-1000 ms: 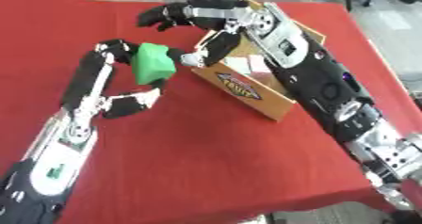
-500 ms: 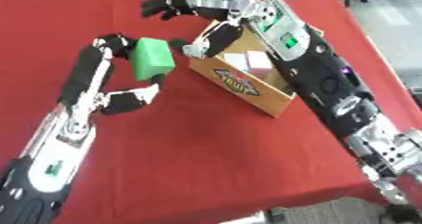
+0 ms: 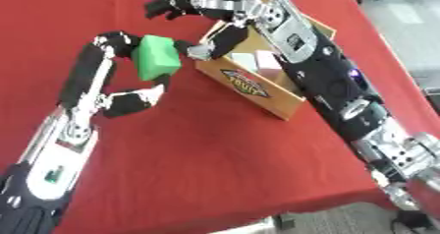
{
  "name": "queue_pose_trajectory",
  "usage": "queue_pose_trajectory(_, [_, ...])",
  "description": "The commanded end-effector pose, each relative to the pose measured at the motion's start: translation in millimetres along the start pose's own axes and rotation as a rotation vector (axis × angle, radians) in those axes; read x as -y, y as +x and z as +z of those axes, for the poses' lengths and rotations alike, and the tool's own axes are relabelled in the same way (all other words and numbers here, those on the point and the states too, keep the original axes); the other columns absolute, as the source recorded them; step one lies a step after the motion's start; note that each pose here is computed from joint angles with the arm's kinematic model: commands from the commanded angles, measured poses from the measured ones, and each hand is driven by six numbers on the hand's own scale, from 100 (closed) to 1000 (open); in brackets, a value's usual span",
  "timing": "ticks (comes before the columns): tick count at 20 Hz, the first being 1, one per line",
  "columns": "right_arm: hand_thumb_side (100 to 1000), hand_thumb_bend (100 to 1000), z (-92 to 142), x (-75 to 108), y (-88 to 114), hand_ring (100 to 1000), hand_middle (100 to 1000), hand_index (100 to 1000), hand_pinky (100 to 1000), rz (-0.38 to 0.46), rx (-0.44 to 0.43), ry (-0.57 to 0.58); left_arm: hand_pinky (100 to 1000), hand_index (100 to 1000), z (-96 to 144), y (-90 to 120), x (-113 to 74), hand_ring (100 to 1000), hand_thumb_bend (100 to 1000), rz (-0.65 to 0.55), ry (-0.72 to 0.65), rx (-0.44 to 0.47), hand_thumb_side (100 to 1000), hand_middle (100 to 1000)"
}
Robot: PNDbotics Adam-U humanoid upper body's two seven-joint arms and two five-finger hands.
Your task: Pick up the objects with one hand, pass them to the other hand, and then place them into the box on the other side of the table.
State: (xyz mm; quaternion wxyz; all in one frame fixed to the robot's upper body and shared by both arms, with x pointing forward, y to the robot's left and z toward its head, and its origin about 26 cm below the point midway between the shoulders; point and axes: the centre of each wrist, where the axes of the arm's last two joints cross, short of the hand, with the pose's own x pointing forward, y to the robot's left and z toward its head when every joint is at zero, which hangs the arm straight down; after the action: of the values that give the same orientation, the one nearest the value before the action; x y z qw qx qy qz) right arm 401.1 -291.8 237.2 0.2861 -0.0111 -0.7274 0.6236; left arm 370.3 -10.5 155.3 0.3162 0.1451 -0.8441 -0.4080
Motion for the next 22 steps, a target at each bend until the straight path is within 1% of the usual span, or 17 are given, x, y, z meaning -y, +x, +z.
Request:
queue_pose_trajectory(1, [219, 100, 2, 8.3, 3, 1000, 917, 1000, 954, 0.148, 0.098, 0.155, 666, 497, -10, 13, -7.8, 570, 100, -0.002, 0.032, 0.033, 172, 537])
queue_pose_trajectory(2, [218, 100, 2, 7.9, 3, 1000, 917, 1000, 954, 0.145, 0.097, 0.154, 665, 497, -11, 13, -8.7, 570, 100, -0.01, 0.032, 0.029, 170, 537])
queue_pose_trajectory(3, [235, 100, 2, 7.6, 2, 1000, 918, 1000, 954, 0.141, 0.096, 0.153, 664, 497, -12, 13, -9.2, 570, 100, -0.018, 0.031, 0.023, 169, 536])
queue_pose_trajectory(4, [213, 100, 2, 7.4, 2, 1000, 918, 1000, 953, 0.135, 0.096, 0.15, 663, 496, -12, 13, -9.5, 568, 100, -0.025, 0.029, 0.015, 168, 535])
queue_pose_trajectory(8, [207, 100, 2, 7.5, 3, 1000, 919, 1000, 952, 0.1, 0.093, 0.132, 661, 496, -14, 10, -8.9, 567, 100, -0.045, 0.021, -0.014, 164, 535])
queue_pose_trajectory(14, [201, 100, -6, 9.8, 13, 1000, 921, 1000, 951, 0.05, 0.12, 0.119, 658, 495, -15, 7, -9.5, 565, 100, -0.055, 0.017, -0.036, 163, 534])
queue_pose_trajectory(17, [200, 100, -9, 10.7, 19, 1000, 923, 1000, 952, 0.041, 0.131, 0.12, 658, 495, -17, 7, -10.8, 565, 100, -0.054, 0.02, -0.038, 161, 534])
queue_pose_trajectory(21, [200, 100, -10, 9.8, 20, 1000, 925, 1000, 953, 0.036, 0.127, 0.123, 654, 495, -18, 9, -12.2, 563, 100, -0.06, 0.027, -0.043, 155, 532])
queue_pose_trajectory(22, [171, 100, -10, 9.6, 19, 1000, 927, 1000, 954, 0.037, 0.124, 0.123, 655, 495, -18, 9, -12.4, 563, 100, -0.061, 0.029, -0.043, 154, 532])
